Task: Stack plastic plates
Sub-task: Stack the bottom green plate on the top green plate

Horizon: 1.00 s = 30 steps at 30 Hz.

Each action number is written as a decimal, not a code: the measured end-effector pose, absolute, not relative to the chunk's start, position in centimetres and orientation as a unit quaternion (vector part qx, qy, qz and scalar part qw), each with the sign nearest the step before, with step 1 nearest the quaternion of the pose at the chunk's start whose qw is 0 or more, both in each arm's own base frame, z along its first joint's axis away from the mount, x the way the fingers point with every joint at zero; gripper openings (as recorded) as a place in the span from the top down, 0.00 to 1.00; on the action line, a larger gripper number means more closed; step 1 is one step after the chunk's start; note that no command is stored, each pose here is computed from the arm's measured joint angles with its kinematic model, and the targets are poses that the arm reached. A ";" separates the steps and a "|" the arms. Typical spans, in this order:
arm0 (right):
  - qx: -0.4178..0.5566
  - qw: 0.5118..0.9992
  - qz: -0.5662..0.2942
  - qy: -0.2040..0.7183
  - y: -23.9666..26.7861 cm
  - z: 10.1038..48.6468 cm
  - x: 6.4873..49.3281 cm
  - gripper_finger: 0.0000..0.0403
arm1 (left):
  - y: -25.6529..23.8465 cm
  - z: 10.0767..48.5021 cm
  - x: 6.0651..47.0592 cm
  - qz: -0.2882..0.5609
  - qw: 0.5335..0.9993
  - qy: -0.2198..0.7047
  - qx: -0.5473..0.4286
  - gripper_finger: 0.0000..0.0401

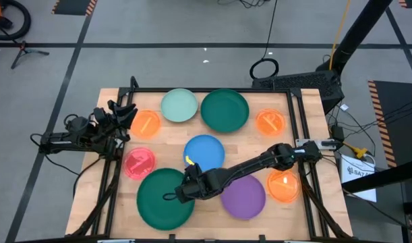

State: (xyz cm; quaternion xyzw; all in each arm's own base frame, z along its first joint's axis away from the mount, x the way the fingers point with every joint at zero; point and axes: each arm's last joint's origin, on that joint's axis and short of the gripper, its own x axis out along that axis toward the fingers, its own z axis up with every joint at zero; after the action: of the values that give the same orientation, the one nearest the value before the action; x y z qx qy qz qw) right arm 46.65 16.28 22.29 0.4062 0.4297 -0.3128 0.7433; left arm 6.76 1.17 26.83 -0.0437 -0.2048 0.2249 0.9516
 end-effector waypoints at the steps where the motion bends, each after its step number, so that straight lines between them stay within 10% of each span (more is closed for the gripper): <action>1: 0.399 0.745 -0.311 0.434 16.0 23.0 46.3 0.99 | 1.2 26.8 6.8 0.225 0.952 -0.204 -0.043 0.70; 15: 0.237 0.725 -0.341 0.550 6.2 33.8 38.2 0.99 | 1.2 26.4 6.9 0.232 0.957 -0.175 -0.005 0.70; 30: 0.166 0.796 -0.338 0.474 -12.0 40.7 32.7 0.99 | 1.1 24.9 7.5 0.208 0.969 -0.113 -0.077 0.70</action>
State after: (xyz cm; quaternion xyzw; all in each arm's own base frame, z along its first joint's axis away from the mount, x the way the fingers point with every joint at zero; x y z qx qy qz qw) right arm 32.74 -12.01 40.70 0.1661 0.4742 -0.3377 0.7959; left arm 7.45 1.08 24.86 -0.0772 -0.1128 0.2081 0.9685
